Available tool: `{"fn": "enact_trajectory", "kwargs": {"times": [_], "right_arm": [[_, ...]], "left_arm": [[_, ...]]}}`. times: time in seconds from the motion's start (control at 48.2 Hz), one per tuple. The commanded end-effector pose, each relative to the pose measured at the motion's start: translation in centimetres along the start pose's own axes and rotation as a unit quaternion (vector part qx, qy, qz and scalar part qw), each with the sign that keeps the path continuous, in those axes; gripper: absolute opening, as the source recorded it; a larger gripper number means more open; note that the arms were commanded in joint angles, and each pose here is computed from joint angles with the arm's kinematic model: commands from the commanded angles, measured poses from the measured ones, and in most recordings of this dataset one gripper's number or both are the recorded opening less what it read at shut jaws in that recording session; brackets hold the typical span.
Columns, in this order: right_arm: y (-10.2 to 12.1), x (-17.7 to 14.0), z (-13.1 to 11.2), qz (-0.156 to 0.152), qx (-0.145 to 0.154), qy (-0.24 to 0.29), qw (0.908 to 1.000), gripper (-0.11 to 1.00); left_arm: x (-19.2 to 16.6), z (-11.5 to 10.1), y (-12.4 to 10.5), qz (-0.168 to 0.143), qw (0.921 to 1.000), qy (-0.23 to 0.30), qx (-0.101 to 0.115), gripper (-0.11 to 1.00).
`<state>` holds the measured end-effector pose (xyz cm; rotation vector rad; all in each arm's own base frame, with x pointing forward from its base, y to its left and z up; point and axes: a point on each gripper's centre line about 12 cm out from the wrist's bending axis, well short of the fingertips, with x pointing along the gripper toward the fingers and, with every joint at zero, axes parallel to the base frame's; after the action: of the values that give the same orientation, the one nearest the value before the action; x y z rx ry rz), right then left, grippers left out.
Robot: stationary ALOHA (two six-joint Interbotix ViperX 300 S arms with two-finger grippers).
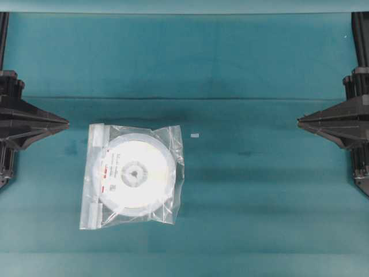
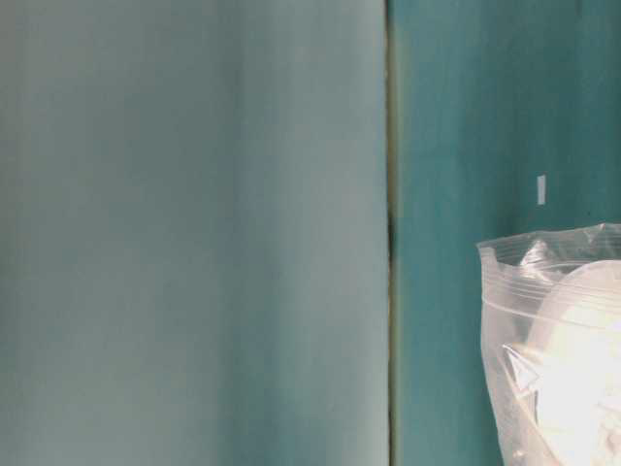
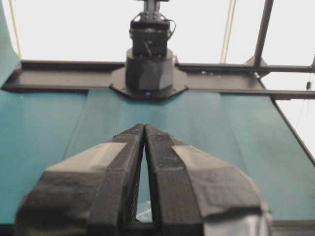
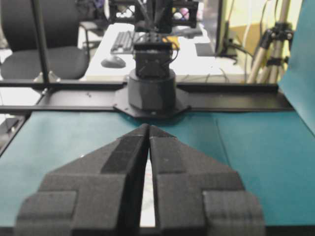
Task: Take out the reel from the clear zip bag.
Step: 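Move the left gripper to the bag's left edge and pinch it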
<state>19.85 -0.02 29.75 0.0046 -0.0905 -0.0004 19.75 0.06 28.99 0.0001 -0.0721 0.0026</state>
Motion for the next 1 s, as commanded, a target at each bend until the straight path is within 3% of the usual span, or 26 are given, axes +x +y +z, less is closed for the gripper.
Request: {"fn": "enact_trajectory", "kwargs": {"times": [0.0,0.062,0.208,0.249,0.353,0.395,0.478,0.581,0.602,0.644,0.706,0.768,0.976], "right_arm": [[0.1,0.2,-0.1,0.003,0.007,0.002,1.0000,0.10],[0.1,0.2,-0.4,0.003,0.015,0.012,0.9998,0.13],[0.1,0.1,-0.8,0.000,0.064,0.033,0.9974,0.00],[0.1,0.1,-0.9,0.000,0.082,0.038,0.9959,0.00],[0.1,0.2,-1.2,-0.004,0.131,0.047,0.9902,0.00],[0.1,0.3,-1.5,-0.007,0.152,0.056,0.9867,0.00],[0.1,0.4,-2.1,-0.011,0.178,0.074,0.9812,0.00],[0.1,0.7,-3.1,-0.018,0.193,0.099,0.9760,0.00],[0.1,0.8,-3.2,-0.018,0.196,0.102,0.9751,0.00],[0.1,1.0,-3.5,-0.020,0.200,0.109,0.9735,0.00],[0.1,1.2,-4.1,-0.023,0.207,0.120,0.9707,0.00],[0.1,1.5,-4.5,-0.025,0.209,0.128,0.9690,0.00],[0.1,2.1,-5.4,-0.030,0.210,0.149,0.9658,0.00]], "left_arm": [[0.4,0.0,-0.2,-0.005,0.9999,0.011,-0.007,0.14],[0.4,-0.2,-0.2,-0.004,0.9995,0.020,-0.022,0.09],[0.4,-0.2,-0.2,-0.003,0.9965,0.022,-0.080,-0.02],[0.5,-0.4,-0.2,-0.002,0.9943,0.029,-0.102,-0.02],[0.8,-1.2,-0.2,0.004,0.9802,0.047,-0.192,-0.02],[0.9,-1.7,-0.2,0.009,0.9708,0.058,-0.232,-0.02],[1.3,-3.1,-0.1,0.026,0.9439,0.089,-0.317,-0.02],[1.8,-5.6,-0.1,0.059,0.9012,0.141,-0.405,-0.02],[1.9,-6.5,-0.1,0.072,0.8878,0.157,-0.427,-0.02],[1.9,-7.6,-0.1,0.089,0.8709,0.178,-0.449,-0.02],[2.0,-9.1,-0.1,0.109,0.8520,0.205,-0.469,-0.02],[2.2,-10.1,-0.1,0.124,0.8411,0.224,-0.477,-0.02],[2.4,-12.9,0.2,0.158,0.8234,0.269,-0.474,-0.02]]}}
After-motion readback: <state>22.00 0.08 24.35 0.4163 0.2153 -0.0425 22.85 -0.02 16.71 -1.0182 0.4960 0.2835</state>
